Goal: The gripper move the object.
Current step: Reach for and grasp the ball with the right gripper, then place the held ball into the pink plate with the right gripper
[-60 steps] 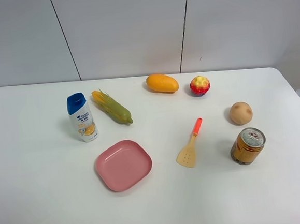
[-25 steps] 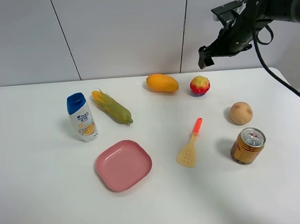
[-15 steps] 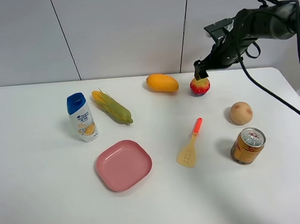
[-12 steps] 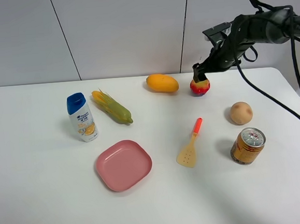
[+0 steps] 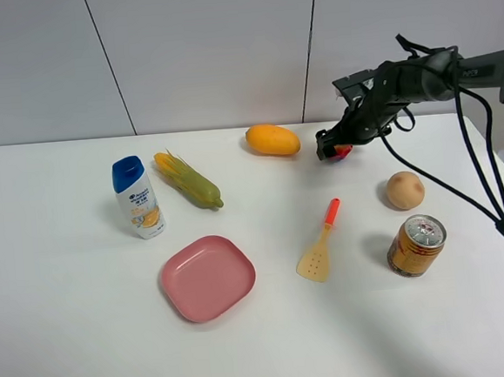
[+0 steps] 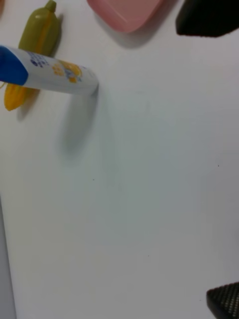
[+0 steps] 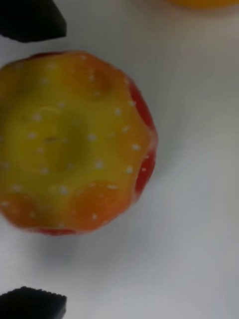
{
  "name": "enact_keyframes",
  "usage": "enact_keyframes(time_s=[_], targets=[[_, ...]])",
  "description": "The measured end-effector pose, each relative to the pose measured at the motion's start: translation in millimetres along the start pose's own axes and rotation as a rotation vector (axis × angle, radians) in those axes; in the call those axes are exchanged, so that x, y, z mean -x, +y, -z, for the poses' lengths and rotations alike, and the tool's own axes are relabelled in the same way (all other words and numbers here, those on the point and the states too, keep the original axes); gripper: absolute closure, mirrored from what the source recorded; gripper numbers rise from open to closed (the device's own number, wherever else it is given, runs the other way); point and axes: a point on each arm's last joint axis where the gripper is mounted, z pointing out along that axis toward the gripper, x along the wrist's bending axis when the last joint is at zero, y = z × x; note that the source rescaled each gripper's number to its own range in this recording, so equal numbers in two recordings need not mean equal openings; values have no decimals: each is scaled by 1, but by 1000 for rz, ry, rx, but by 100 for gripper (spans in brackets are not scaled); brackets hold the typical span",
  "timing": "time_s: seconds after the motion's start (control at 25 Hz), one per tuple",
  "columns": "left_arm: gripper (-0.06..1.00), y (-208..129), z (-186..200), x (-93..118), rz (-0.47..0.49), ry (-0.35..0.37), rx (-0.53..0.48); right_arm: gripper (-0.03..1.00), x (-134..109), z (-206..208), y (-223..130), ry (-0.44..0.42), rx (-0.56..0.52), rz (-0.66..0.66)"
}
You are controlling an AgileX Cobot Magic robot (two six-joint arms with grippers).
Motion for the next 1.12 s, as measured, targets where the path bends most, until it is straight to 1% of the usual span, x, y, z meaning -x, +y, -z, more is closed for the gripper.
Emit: enact_keyframes(time_s=[0.04,0.08,0.12,0.16,0.2,0.36,0.44,0.52,0.64,0.76,0.8,0.92,1.04,1.12], targets=[[-6,0,0,0,0,0,0,15,-2,-2,1,-2,12,5],[-6,0,0,0,0,0,0,30,-4,-3,3,-6,30,9],[-6,0,0,0,0,0,0,51,-7,-4,4,-7,42,14],[-6,0,0,0,0,0,0,76,-9,-4,6,-9,57,18],[-6,0,0,0,0,0,0,96,-10,-4,7,-11,69,21],[-6,0,0,0,0,0,0,97,-18,-4,9,4,75,5],[-6,0,0,0,0,0,0,97,-19,-4,8,18,56,-15],[-6,0,0,0,0,0,0,97,-21,4,7,42,9,-32],[-6,0,0,0,0,0,0,97,-25,33,8,92,-84,-40],[-6,0,0,0,0,0,0,97,-30,85,20,137,-98,-45],[-6,0,0,0,0,0,0,97,-34,100,23,150,-98,-27],[-6,0,0,0,0,0,0,97,-53,148,29,198,-98,79],[-6,0,0,0,0,0,0,97,-87,183,32,251,-86,220],[-6,0,0,0,0,0,0,97,-112,195,31,290,-97,292]])
